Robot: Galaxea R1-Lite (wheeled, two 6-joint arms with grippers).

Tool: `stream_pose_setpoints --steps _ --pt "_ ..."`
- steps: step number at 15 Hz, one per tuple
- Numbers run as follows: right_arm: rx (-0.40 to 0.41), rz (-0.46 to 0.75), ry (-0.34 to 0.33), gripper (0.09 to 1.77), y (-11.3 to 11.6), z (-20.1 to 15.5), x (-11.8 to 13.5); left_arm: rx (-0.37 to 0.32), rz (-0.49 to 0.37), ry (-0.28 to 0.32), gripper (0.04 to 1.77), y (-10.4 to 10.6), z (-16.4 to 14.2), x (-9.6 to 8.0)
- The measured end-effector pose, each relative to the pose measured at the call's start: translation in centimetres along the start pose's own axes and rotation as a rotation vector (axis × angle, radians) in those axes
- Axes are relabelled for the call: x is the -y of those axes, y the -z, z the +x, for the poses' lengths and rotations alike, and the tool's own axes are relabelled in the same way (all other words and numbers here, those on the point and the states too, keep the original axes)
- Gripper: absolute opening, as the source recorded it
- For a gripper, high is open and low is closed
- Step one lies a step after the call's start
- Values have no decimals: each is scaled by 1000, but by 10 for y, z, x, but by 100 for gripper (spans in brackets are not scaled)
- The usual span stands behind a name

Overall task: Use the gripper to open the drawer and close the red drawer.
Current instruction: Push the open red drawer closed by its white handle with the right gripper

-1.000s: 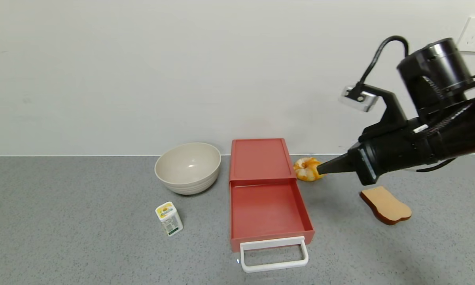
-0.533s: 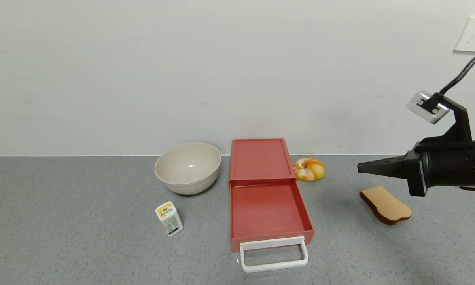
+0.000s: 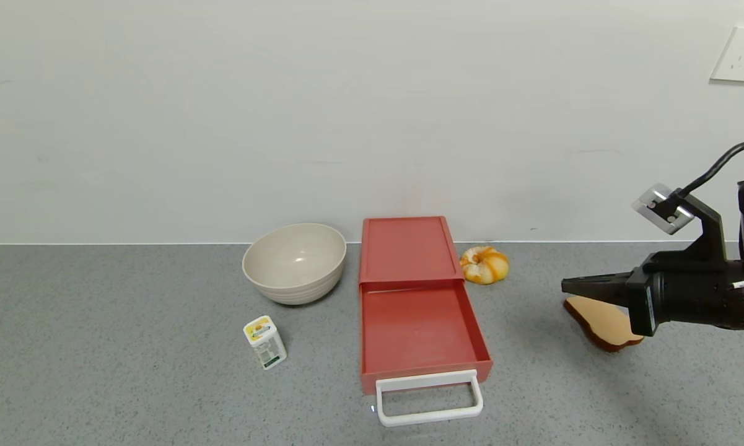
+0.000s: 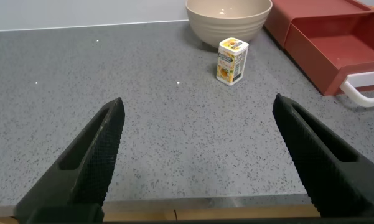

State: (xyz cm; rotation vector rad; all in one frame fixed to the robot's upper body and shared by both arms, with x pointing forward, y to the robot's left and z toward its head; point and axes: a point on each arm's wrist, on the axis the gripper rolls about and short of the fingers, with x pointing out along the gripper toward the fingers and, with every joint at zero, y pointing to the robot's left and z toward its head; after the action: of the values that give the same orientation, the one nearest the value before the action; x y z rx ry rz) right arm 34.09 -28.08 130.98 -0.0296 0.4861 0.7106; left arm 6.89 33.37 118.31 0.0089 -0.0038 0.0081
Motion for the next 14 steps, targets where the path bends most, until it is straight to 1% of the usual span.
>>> stream_pose_setpoints --steps 6,9,12,14 --pt "-2 2 -2 12 0 1 0 0 0 0 172 0 0 0" --pt "9 -5 -5 12 -4 0 -2 0 0 0 172 0 0 0" --pt "25 10 -2 12 -17 -2 -7 0 0 -1 172 0 0 0" --pt "9 52 19 12 -31 -3 -16 0 0 -2 172 0 0 0"
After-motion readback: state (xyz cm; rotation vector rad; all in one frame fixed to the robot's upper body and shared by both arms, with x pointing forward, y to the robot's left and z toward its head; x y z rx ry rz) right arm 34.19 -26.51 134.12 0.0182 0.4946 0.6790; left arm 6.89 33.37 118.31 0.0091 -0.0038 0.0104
